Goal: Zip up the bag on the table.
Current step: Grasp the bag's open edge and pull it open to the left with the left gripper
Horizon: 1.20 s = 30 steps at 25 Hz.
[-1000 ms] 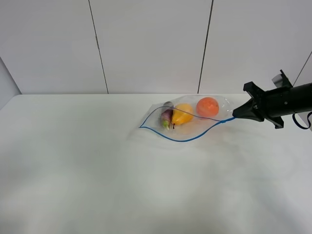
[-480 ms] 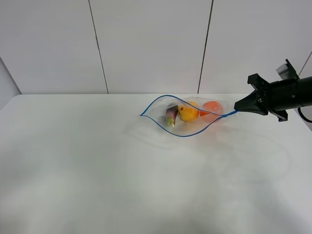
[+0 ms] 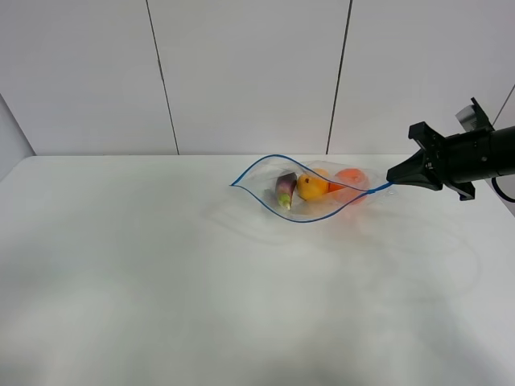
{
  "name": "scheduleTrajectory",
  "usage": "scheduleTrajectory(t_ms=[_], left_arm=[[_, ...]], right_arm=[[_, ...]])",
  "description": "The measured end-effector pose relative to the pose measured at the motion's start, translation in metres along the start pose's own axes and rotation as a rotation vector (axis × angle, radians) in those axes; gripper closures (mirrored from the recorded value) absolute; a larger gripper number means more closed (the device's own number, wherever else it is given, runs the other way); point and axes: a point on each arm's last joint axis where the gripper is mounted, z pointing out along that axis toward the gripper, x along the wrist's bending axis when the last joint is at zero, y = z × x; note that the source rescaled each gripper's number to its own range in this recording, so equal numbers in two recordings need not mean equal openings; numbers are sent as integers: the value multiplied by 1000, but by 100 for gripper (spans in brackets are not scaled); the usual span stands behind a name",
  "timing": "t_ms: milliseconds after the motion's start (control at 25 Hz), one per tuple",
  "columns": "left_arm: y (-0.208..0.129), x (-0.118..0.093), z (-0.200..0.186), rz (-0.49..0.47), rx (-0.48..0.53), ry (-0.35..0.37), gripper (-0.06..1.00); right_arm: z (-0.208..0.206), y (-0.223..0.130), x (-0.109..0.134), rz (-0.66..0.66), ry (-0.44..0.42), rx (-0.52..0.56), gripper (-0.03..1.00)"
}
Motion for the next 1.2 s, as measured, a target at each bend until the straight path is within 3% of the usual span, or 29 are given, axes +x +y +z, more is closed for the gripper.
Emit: scheduleTrajectory(t_ms=[160,520,680,1200], left_arm=[[26,-2,18,1,63,-6,-6],[93,-7,64,25,29,-17,-6],[125,-10,102,39,70,-26,-6],[143,-13,179,55,186,-27,-6]], right_arm=[[0,0,0,-8,0,0,97],[0,0,0,-22,0,0,97],[0,0,0,-22,0,0,97],[0,0,0,-22,0,1,97]])
